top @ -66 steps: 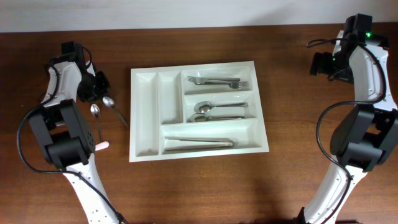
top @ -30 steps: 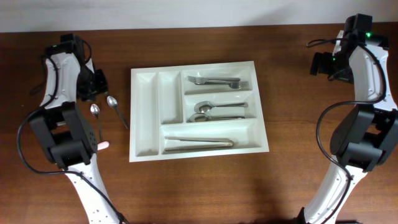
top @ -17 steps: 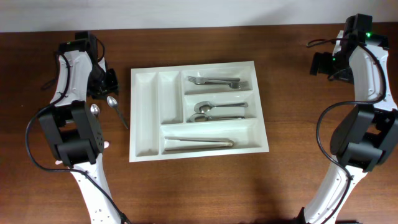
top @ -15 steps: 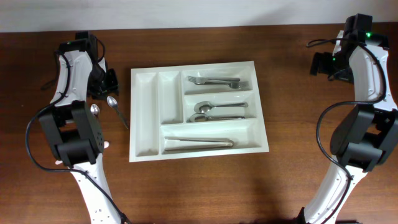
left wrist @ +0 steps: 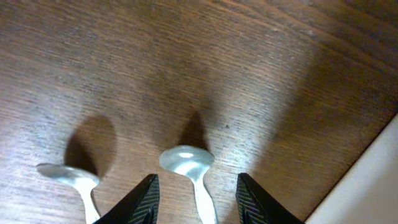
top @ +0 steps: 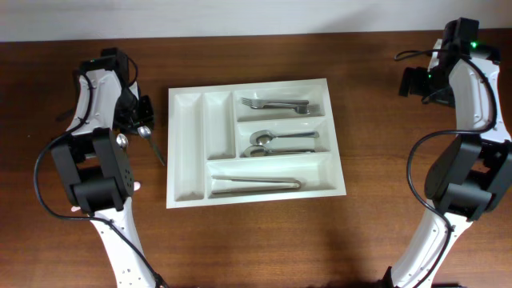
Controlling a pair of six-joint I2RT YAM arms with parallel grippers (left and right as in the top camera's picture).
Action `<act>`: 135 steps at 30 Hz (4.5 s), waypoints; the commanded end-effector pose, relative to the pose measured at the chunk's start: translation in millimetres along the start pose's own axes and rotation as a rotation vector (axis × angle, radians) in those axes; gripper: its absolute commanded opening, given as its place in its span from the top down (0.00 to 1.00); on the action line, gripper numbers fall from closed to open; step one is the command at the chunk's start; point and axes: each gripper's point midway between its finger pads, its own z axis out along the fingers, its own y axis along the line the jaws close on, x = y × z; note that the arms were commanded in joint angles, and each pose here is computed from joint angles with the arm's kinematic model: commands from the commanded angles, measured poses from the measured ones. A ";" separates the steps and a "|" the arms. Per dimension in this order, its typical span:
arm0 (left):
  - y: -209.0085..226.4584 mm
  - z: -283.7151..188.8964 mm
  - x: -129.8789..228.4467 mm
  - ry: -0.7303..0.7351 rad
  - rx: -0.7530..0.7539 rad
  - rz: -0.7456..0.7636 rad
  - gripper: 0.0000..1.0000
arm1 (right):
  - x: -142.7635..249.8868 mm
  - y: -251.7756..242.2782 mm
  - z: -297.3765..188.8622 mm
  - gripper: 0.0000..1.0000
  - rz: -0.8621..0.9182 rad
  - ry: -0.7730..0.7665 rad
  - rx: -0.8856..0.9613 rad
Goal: Pack container
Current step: 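Close the left gripper on the spoon and lift it, then carry the spoon into the tray's left narrow compartment and release, then move the left gripper back to the remaining silver spoon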
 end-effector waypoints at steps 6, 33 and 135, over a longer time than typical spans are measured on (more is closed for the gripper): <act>2.3 -2.5 -3.4 -0.044 -0.015 0.016 0.57 | -10.4 -0.9 -21.8 0.01 -0.002 -0.055 -0.006; 6.7 34.7 10.1 -0.022 -0.049 0.025 0.69 | -10.4 -0.9 -21.8 0.01 -0.002 -0.055 -0.006; -65.9 -97.3 4.5 -0.141 -0.039 0.261 0.28 | -10.4 -0.9 -21.8 0.01 -0.002 -0.055 -0.006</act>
